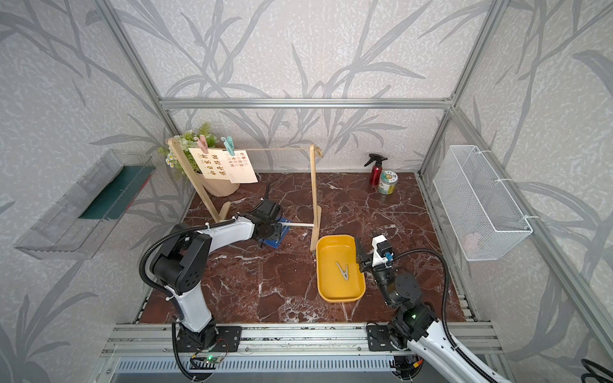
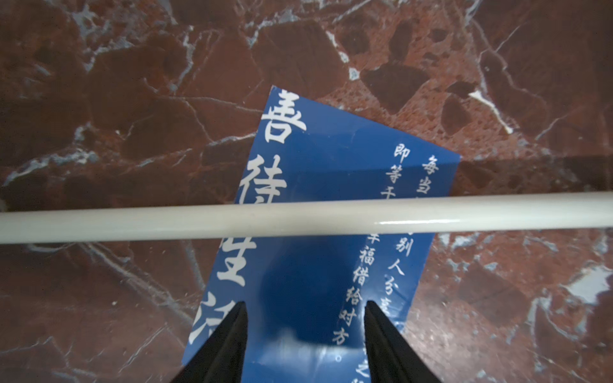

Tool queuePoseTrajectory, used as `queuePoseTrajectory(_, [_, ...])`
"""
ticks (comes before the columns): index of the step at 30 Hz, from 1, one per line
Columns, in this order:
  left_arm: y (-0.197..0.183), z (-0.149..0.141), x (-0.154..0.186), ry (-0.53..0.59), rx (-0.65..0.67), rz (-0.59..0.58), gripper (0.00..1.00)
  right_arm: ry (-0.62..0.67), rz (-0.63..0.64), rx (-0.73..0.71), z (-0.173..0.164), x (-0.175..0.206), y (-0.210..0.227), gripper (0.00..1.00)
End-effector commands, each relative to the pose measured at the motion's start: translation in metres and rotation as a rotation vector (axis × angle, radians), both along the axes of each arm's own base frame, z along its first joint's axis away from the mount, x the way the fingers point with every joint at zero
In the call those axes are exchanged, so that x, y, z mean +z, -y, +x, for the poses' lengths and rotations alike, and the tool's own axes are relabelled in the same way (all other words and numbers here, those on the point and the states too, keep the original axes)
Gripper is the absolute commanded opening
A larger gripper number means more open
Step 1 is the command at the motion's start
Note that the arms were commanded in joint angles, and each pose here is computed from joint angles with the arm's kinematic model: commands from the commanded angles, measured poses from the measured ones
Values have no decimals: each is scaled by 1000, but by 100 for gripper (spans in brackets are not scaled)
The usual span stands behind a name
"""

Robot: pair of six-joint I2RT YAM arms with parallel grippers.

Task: Remove the postcards from the strings
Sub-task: Move the postcard to the center of the board.

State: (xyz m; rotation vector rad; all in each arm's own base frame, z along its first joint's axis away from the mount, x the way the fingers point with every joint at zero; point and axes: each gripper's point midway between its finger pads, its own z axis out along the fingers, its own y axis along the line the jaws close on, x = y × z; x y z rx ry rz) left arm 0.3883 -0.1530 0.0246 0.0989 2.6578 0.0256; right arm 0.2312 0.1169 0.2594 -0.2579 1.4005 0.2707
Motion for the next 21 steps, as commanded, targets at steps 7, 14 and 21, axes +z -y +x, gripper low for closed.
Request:
queuePoseTrajectory(7, [-5,-21,-26,-111,41,-1,56,41,11,-25,-2,13,7,59])
queuePoseTrajectory(14, [1,-83,-46,-225,72,-67,56,57,5,-45,-5,16,12,59])
queuePoseTrajectory(21, [22,-144,-40,-289,75,-85,56,56,-7,-46,-4,17,11,60])
